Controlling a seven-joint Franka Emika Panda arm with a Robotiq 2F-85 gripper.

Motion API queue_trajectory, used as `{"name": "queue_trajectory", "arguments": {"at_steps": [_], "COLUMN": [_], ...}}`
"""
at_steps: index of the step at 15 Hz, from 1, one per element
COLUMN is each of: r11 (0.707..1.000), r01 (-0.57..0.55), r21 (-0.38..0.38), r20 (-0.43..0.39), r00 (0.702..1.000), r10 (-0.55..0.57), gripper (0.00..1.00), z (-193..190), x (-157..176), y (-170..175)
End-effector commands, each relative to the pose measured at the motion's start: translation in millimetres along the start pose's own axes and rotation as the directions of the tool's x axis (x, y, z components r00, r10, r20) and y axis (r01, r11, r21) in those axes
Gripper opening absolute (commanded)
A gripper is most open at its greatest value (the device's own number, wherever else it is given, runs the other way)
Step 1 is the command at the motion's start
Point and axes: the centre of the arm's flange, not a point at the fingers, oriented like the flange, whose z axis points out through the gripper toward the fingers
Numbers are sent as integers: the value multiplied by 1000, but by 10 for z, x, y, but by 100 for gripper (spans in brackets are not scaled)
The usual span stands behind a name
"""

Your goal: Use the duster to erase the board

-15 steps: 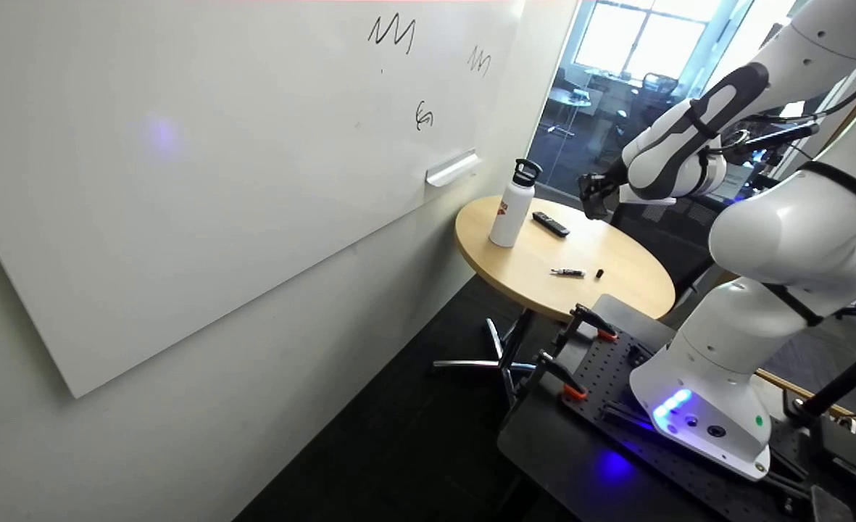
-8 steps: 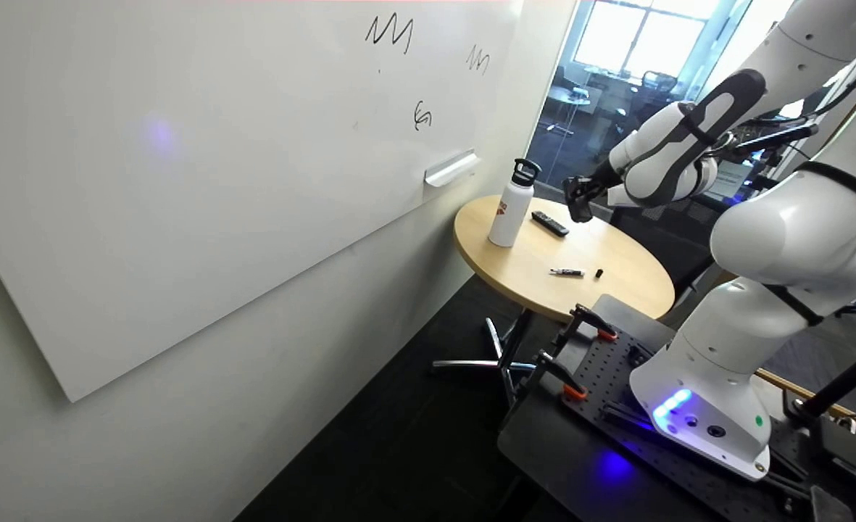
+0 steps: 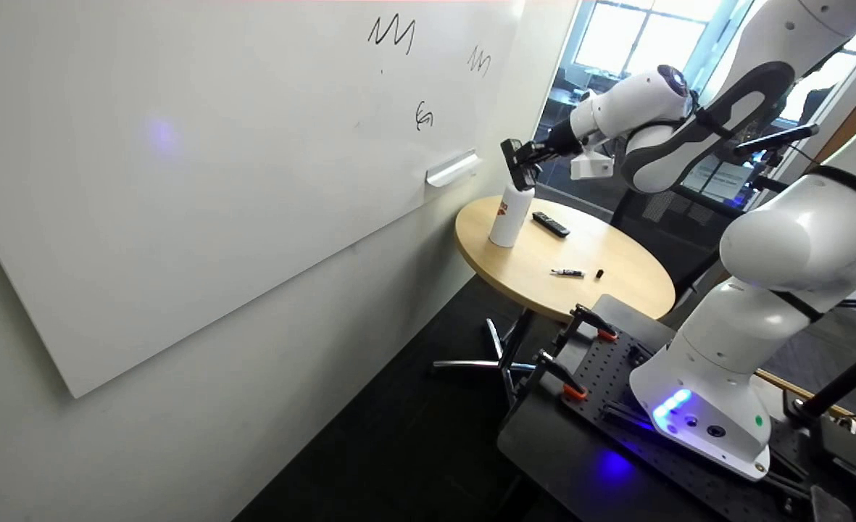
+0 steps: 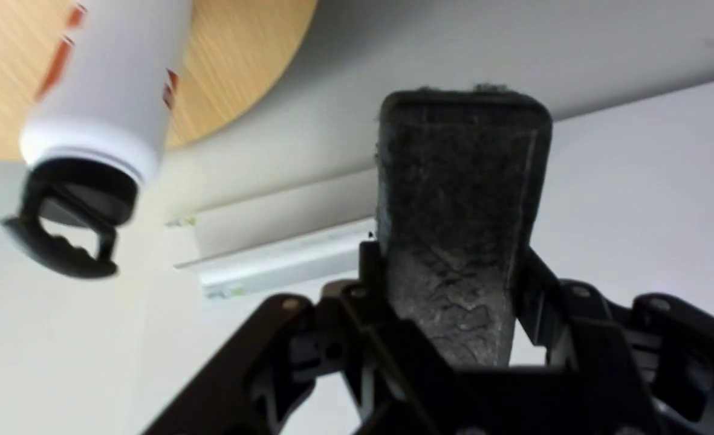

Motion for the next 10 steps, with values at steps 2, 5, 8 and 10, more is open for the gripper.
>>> {"name": "queue_trajectory", "arguments": {"at_steps": [2, 5, 8, 10], "r11": [985, 972, 973, 973], "r01": [134, 186, 176, 177], "r21": [113, 147, 151, 148], "r20": [-185, -327, -320, -338], "r00": [976, 936, 940, 934], "r10": [-111, -130, -120, -118], "gripper": [28, 28, 28, 53], "z": [-427, -664, -928, -1020], "x": [439, 628, 884, 911], "y": [-319, -582, -730, -707]}}
